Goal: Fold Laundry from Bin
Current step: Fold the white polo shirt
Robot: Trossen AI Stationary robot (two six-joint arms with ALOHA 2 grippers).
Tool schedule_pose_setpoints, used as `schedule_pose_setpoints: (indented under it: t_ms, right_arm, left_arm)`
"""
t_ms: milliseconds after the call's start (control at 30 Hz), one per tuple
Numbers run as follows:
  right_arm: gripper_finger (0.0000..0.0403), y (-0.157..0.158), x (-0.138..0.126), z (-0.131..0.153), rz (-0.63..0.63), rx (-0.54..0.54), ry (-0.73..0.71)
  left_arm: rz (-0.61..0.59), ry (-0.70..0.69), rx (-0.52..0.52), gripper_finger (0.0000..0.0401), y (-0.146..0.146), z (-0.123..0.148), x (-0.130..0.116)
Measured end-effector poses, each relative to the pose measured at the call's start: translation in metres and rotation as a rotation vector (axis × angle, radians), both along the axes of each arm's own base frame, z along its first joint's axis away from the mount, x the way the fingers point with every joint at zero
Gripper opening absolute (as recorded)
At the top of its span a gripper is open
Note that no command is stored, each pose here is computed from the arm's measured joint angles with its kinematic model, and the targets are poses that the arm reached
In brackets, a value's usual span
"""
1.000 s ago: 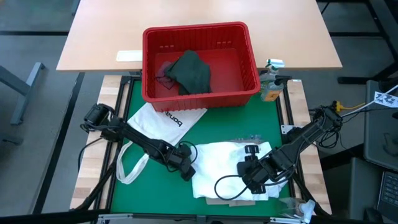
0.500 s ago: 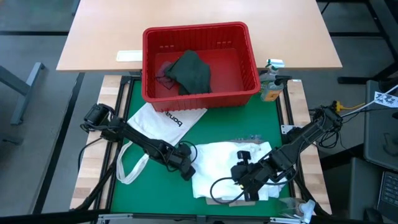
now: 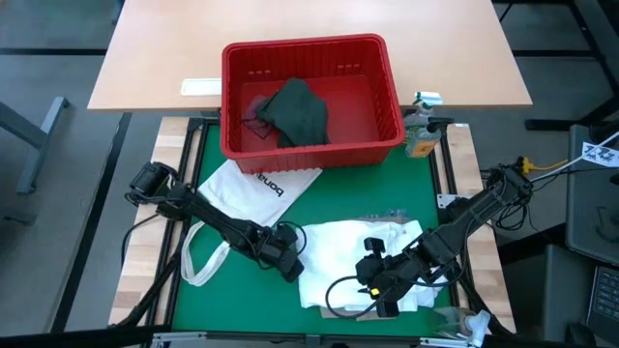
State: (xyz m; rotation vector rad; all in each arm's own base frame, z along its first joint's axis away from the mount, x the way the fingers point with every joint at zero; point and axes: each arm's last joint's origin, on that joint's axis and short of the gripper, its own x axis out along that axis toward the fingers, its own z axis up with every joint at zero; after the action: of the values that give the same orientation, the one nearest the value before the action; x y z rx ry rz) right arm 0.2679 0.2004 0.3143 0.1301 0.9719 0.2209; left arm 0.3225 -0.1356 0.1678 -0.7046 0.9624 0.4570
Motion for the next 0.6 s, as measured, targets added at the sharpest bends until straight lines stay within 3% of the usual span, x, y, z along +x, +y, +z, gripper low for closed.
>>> schedule_pose_setpoints:
  t_ms: [200,600]
  right_arm:
    - [0.016,0.0,0.0,0.0,0.0,0.0,0.001]
    - [0.016,0.0,0.0,0.0,0.0,-0.001,0.002]
  left_arm:
    - [0.022,0.025,-0.045,0.0285,-0.011,-0.001,-0.007]
    - [0.006,-0.1,-0.131,0.0289,-0.028,0.005,-0.001]
